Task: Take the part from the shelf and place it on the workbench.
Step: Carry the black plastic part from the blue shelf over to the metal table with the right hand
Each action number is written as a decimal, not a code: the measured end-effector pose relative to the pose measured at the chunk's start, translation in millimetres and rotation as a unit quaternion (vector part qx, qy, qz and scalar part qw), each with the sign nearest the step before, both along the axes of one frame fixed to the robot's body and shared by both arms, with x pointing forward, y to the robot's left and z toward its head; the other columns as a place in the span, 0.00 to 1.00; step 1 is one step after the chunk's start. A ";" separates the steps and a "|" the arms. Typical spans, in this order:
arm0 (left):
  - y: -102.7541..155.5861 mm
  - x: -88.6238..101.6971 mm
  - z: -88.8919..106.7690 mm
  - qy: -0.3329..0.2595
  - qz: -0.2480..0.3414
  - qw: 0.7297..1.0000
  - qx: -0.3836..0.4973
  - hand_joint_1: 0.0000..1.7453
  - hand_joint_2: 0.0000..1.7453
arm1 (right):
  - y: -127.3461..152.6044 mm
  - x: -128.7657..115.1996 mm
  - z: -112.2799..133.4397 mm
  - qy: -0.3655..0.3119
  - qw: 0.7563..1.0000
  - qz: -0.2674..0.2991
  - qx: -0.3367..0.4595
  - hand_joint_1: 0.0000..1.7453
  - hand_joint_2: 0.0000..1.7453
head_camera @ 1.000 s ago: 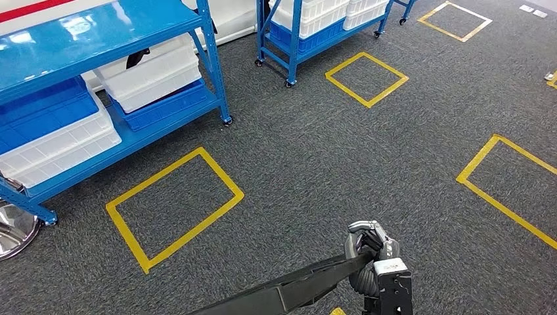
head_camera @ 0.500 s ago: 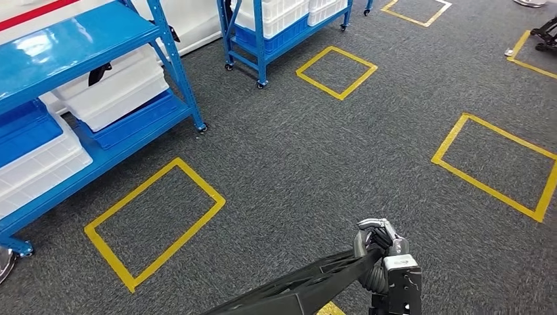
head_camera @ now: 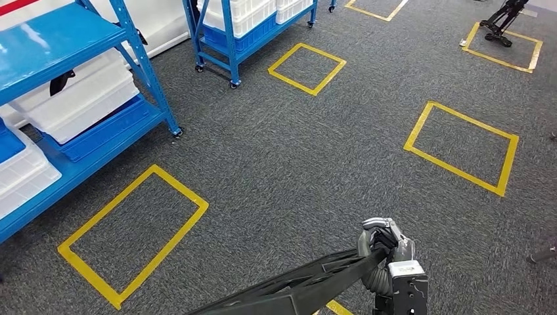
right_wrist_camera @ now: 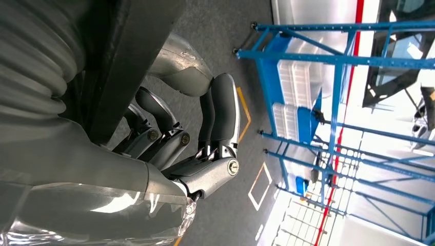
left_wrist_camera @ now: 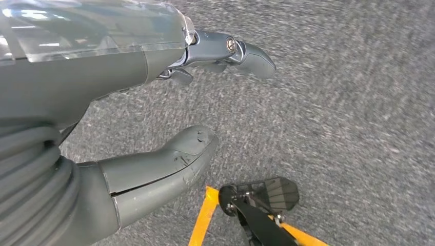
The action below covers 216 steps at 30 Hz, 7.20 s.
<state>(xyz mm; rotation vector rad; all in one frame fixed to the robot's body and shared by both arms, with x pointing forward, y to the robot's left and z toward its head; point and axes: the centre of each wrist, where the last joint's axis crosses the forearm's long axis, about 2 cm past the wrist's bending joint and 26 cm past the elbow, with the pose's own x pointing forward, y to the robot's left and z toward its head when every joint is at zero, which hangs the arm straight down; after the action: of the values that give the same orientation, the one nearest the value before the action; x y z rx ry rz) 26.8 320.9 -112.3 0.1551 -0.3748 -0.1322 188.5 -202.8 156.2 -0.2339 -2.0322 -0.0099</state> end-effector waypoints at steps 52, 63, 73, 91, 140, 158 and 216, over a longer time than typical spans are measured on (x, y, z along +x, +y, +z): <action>0.5 3.8 0.3 0.002 -0.013 1.000 0.001 0.00 1.00 | 1.1 4.7 1.8 0.002 1.000 -0.003 0.004 1.00 1.00; 0.5 4.7 0.4 0.001 -0.019 1.000 0.002 0.00 1.00 | 1.3 5.7 0.3 0.007 1.000 -0.001 0.005 1.00 1.00; -0.3 4.6 0.4 0.002 -0.022 1.000 0.001 0.00 1.00 | 1.0 6.9 0.4 0.007 1.000 -0.002 0.005 1.00 1.00; 0.0 6.0 0.5 -0.001 -0.027 1.000 -0.005 0.00 1.00 | -6.1 23.4 7.4 0.006 1.000 -0.012 -0.022 1.00 1.00; 7.0 4.9 0.8 0.002 -0.042 0.999 -0.001 0.00 1.00 | -274.4 79.8 90.1 0.116 0.916 -0.274 -0.268 1.00 1.00; 12.3 6.9 1.3 -0.002 -0.049 0.999 0.002 0.00 1.00 | -334.1 48.2 100.1 0.159 0.890 -0.333 -0.268 1.00 1.00; 8.6 2.2 0.6 0.045 0.004 0.998 -0.040 0.00 1.00 | -423.1 -7.9 125.5 0.230 0.809 -0.445 -0.307 1.00 1.00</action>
<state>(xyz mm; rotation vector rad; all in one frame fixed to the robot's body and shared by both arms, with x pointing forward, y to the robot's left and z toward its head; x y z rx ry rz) 29.0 329.5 -111.7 0.0721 -0.2884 -0.1164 180.6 -625.8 281.7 -1.4409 -1.2233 0.1104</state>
